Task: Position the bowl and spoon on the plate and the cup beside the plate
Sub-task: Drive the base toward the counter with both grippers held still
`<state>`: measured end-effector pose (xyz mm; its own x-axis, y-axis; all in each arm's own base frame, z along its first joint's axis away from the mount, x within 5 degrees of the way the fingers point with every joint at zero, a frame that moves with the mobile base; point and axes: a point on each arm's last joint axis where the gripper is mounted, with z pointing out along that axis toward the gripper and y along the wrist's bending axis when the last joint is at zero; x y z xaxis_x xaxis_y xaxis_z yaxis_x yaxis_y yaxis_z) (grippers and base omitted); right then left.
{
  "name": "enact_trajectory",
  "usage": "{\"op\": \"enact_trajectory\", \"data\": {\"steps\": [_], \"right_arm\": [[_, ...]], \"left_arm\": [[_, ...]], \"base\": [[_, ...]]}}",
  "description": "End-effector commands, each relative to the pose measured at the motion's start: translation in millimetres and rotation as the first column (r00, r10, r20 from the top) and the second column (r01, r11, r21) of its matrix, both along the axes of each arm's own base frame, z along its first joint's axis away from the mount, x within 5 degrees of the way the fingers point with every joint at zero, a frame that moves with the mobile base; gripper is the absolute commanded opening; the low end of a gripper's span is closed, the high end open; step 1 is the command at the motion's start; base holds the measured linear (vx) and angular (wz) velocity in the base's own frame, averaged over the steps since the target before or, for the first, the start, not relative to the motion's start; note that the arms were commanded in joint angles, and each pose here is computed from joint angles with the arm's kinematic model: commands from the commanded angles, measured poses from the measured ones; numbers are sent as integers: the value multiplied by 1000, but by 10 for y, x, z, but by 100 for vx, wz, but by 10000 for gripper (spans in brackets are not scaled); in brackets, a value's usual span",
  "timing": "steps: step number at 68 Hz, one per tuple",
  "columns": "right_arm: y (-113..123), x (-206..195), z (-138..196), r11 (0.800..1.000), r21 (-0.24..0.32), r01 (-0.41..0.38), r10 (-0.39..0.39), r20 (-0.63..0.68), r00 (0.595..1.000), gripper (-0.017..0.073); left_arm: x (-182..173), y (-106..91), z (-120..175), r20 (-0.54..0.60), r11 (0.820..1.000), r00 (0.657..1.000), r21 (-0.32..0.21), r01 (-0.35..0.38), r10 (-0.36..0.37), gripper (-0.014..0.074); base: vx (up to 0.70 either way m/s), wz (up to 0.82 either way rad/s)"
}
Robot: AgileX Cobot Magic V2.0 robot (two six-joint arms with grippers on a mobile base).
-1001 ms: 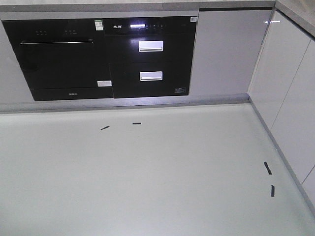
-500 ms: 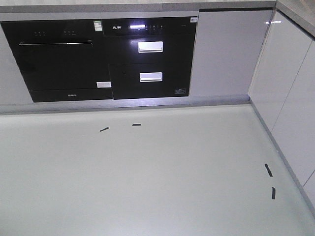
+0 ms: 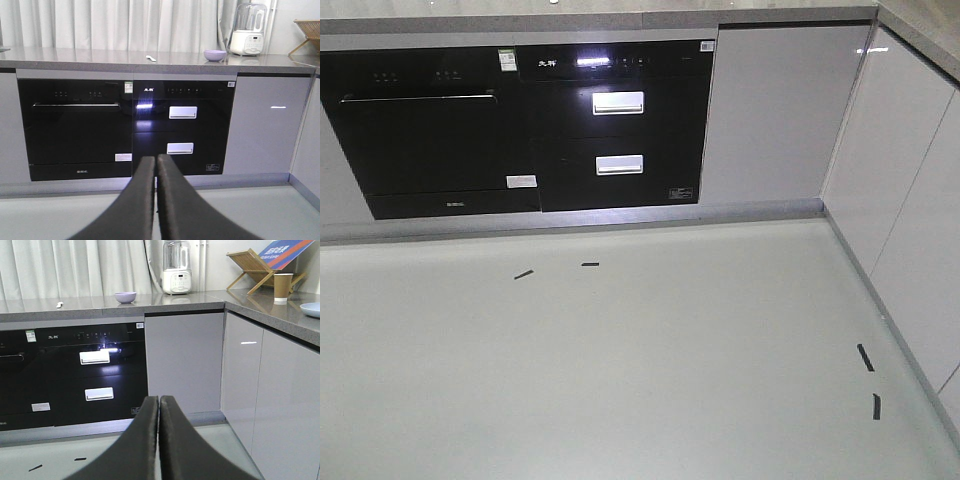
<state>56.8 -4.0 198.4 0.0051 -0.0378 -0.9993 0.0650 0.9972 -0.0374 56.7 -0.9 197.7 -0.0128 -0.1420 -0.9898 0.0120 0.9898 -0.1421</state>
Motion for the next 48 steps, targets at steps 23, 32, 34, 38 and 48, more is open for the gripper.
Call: {"op": "enact_trajectory", "data": {"steps": [23,32,34,38,48], "right_arm": [[6,-5,20,1000,-13,-3,4,65,998,-5],[6,-5,20,1000,-13,-3,4,65,998,-5],[6,-5,20,1000,-13,-3,4,65,998,-5],[6,-5,20,1000,-13,-3,4,65,998,-5],[6,-5,20,1000,-13,-3,4,65,998,-5]], "left_arm": [[-2,3,-30,57,1000,998,-10,-3,3,-6],[-2,3,-30,57,1000,998,-10,-3,3,-6],[-2,3,-30,57,1000,998,-10,-3,3,-6],[-2,3,-30,57,1000,998,-10,-3,3,-6],[-2,3,-30,57,1000,998,-10,-3,3,-6]], "base": [[9,3],[6,12],[6,11],[6,9],[5,5]]}}
